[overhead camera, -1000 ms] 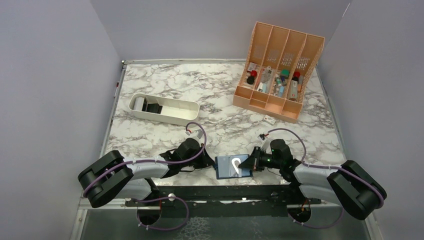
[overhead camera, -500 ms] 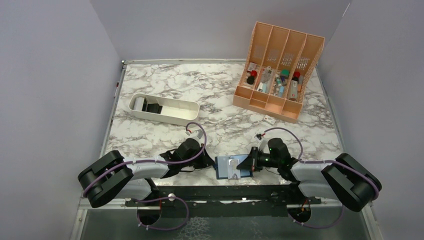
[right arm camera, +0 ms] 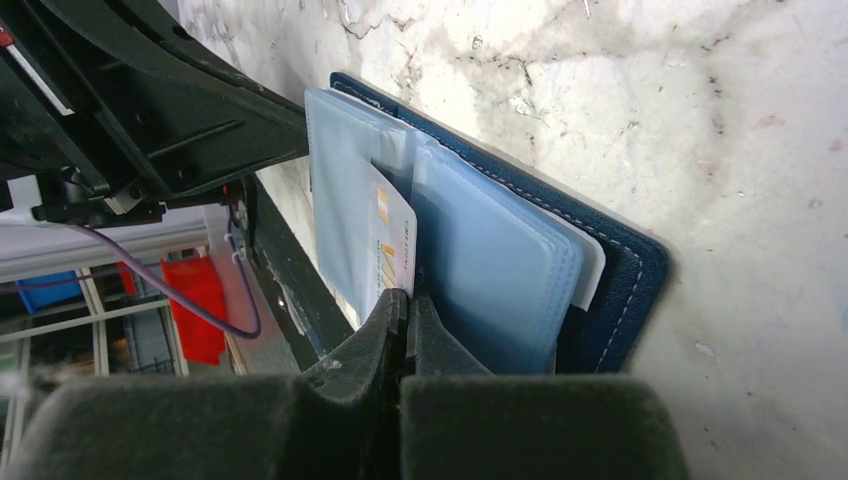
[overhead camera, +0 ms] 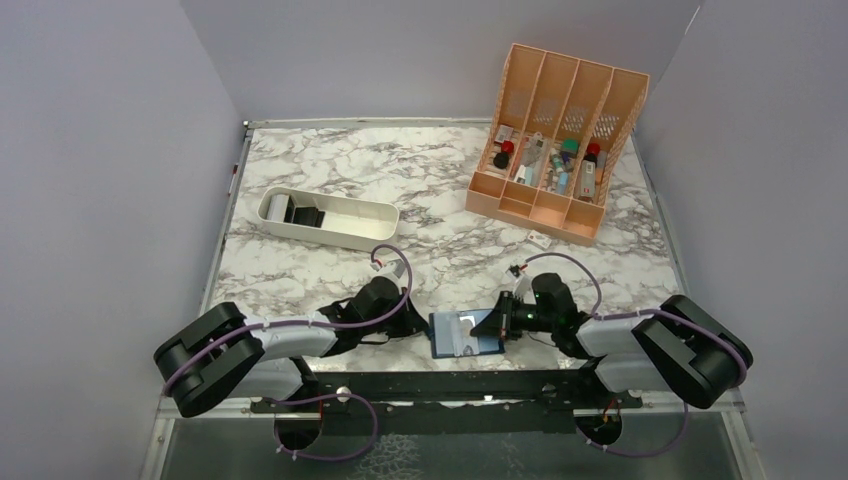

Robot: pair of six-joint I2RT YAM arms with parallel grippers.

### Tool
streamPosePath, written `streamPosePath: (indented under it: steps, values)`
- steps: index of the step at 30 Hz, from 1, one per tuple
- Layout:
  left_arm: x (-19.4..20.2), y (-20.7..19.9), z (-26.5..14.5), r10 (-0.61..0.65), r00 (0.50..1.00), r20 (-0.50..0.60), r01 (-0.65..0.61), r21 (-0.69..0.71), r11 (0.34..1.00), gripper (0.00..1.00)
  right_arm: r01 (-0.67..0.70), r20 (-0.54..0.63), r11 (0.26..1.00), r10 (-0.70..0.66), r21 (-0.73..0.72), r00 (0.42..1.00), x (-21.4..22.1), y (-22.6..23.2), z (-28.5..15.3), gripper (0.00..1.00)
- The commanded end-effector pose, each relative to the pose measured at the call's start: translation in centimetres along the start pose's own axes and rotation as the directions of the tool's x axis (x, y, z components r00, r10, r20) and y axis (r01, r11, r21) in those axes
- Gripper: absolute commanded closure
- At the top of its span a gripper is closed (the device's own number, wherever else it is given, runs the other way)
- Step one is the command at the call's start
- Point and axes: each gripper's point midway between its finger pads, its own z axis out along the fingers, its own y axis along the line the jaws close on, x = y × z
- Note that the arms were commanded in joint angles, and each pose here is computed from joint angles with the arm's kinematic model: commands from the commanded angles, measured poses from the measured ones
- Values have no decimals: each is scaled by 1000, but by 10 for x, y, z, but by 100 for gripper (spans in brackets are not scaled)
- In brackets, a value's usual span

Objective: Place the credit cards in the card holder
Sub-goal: Insert the credit card into the card holder.

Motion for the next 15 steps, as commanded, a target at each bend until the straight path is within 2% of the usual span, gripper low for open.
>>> streamPosePath:
  steps: [1,15]
  values:
    - [11,18,-4,11,1000,-22,-12,-60,998,100,-1,29,1000,1,18,1000,-5,-3,2,99]
    - [12,15,-5,21,1000,-22,-22,-51,998,100,0,80,1000,-3,27,997,-18,2,1,99]
